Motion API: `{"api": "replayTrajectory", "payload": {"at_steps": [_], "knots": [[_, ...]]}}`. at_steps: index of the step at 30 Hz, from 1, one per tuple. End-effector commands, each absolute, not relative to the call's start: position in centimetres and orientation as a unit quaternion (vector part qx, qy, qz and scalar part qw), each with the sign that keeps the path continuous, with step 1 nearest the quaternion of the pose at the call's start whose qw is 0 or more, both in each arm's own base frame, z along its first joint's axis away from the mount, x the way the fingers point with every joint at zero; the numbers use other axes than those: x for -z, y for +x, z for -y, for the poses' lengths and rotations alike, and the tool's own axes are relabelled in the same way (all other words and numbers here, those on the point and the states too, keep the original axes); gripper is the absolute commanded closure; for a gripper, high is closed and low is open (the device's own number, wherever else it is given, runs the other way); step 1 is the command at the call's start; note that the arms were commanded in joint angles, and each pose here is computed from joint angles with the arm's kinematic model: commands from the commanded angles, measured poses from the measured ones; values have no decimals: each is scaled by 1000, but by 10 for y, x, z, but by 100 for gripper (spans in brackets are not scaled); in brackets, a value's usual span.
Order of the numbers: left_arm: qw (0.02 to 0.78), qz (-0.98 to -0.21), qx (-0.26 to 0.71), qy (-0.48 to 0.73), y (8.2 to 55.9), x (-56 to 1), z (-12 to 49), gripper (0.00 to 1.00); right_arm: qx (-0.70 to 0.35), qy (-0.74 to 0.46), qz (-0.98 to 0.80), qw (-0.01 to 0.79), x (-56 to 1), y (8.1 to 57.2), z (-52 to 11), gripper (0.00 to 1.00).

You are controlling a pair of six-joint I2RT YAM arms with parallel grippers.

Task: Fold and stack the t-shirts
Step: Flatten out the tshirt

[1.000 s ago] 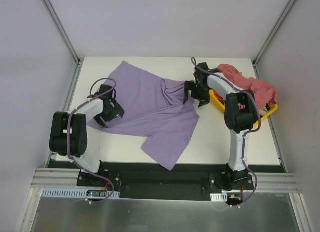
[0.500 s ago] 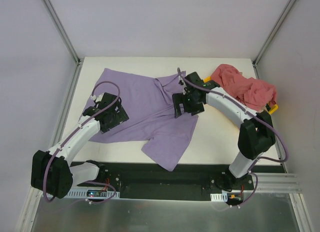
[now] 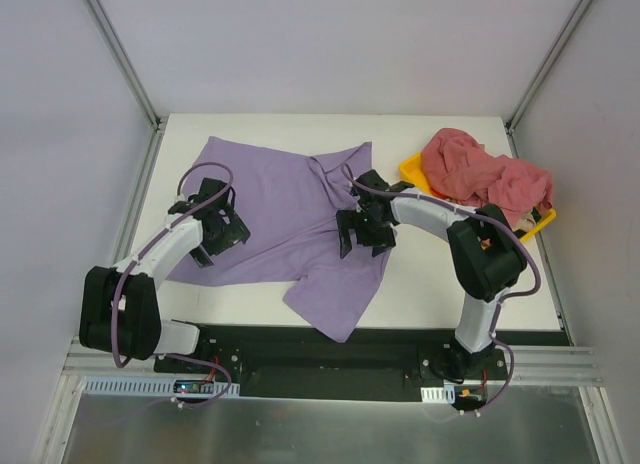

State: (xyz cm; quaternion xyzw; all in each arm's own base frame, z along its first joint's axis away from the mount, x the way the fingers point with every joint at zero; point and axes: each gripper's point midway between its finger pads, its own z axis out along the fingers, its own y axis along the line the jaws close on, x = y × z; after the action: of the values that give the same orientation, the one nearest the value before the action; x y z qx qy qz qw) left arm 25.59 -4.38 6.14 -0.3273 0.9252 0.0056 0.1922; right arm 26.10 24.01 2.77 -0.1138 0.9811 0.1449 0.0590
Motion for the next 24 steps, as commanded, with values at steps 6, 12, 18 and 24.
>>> {"api": "replayTrajectory", "payload": {"at_steps": [6, 12, 18, 24], "knots": [[163, -936, 22, -312, 254, -54, 57, 1, -97, -35, -994, 45, -5, 230, -176, 1], [190, -931, 40, -310, 263, -71, 61, 1, -76, 2, -996, 43, -4, 197, -136, 1], [212, -930, 46, -296, 277, -86, 62, 1, -76, 1, -991, 107, -50, 207, -130, 1], [220, -933, 40, -280, 311, -95, 66, 1, -139, -85, -967, 196, -115, 283, -173, 2]]}}
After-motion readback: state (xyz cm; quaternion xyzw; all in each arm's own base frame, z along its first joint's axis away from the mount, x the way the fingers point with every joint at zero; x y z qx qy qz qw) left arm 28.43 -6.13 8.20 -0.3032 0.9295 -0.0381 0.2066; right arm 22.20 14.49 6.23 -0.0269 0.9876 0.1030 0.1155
